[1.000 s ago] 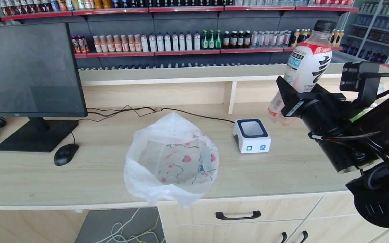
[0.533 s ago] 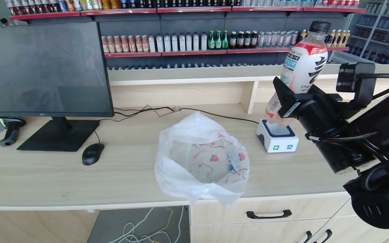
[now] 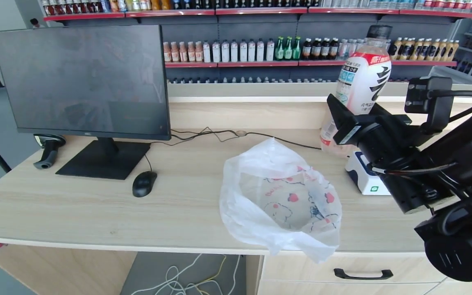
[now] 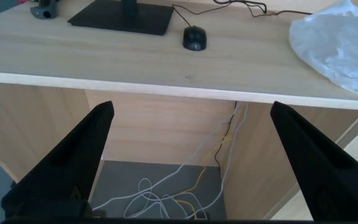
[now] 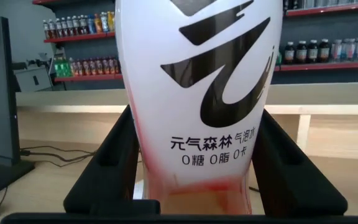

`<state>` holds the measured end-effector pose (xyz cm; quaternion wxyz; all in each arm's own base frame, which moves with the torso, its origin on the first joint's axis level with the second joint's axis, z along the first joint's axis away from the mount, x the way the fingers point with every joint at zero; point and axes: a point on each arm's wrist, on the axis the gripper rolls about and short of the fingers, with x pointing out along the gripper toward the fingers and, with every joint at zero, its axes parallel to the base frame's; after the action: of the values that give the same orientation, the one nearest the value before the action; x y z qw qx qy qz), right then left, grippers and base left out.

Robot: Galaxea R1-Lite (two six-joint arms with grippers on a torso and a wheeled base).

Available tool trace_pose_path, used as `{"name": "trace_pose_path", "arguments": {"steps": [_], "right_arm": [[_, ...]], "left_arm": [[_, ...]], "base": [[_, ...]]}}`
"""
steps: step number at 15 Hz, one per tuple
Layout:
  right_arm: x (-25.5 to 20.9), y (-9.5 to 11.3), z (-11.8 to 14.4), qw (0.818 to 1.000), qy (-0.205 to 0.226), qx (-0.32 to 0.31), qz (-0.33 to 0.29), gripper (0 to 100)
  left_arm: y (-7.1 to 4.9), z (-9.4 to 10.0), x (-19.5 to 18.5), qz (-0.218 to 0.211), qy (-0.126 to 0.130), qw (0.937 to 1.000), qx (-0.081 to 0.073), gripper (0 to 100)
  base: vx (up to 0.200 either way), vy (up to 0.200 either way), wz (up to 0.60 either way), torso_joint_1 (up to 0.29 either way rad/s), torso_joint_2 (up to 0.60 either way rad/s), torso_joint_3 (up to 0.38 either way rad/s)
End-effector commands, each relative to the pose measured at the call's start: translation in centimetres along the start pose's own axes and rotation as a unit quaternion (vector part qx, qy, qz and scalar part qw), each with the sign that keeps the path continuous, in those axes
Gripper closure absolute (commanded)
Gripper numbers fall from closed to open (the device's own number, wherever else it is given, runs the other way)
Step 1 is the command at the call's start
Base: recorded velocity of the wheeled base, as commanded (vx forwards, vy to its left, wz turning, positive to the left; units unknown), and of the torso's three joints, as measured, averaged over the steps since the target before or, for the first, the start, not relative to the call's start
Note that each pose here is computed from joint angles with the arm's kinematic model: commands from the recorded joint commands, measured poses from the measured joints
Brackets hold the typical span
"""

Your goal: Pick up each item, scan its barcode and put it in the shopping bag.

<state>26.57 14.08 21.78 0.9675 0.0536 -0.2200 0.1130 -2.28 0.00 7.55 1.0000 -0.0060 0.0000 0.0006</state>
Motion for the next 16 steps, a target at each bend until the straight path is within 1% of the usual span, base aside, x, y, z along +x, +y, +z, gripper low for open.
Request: {"name": "trace_pose_path", "arguments": {"steps": [1, 5, 6, 8, 9, 10, 15, 16], "right_arm": [[-0.2, 0.4, -0.2, 1.0, 0.005, 0.002, 0.008, 100], [-0.3, 0.7, -1.8, 1.0, 0.029, -0.004, 0.012, 100], [-0.3, 0.7, -1.8, 1.0, 0.029, -0.004, 0.012, 100], [0.2, 1.1, -3.8, 0.999, 0.051, -0.008, 0.016, 100], [0.3, 0.9, -4.4, 0.998, 0.057, -0.011, 0.012, 100], [0.7, 0.7, -5.7, 0.997, 0.07, -0.017, 0.008, 100], [1.3, 0.8, -8.4, 0.995, 0.095, -0.025, 0.007, 100], [1.4, 0.6, -9.4, 0.994, 0.106, -0.029, 0.003, 100]], "left_arm": [[0.0, 0.0, 0.0, 0.0, -0.001, 1.0, 0.0, 0], [0.0, 0.0, 0.0, 0.0, 0.0, 1.0, -0.001, 0], [0.0, 0.0, 0.0, 0.0, -0.001, 1.0, -0.001, 0], [0.0, 0.0, 0.0, 0.0, -0.001, 1.0, -0.001, 0], [0.0, 0.0, 0.0, 0.0, -0.001, 1.0, -0.001, 0], [0.0, 0.0, 0.0, 0.0, -0.001, 1.0, -0.001, 0], [0.0, 0.0, 0.0, 0.0, -0.001, 1.0, -0.001, 0], [0.0, 0.0, 0.0, 0.0, -0.001, 1.0, -0.001, 0]], "base": [[0.0, 0.0, 0.6, 0.017, 0.0, -0.002], [0.0, 0.0, 0.0, 0.0, 0.0, 0.0], [0.0, 0.0, 0.0, 0.0, 0.0, 0.0], [0.0, 0.0, 0.0, 0.0, 0.0, 0.0], [0.0, 0.0, 0.0, 0.0, 0.0, 0.0], [0.0, 0.0, 0.0, 0.0, 0.0, 0.0], [0.0, 0.0, 0.0, 0.0, 0.0, 0.0], [0.0, 0.0, 0.0, 0.0, 0.0, 0.0]]}}
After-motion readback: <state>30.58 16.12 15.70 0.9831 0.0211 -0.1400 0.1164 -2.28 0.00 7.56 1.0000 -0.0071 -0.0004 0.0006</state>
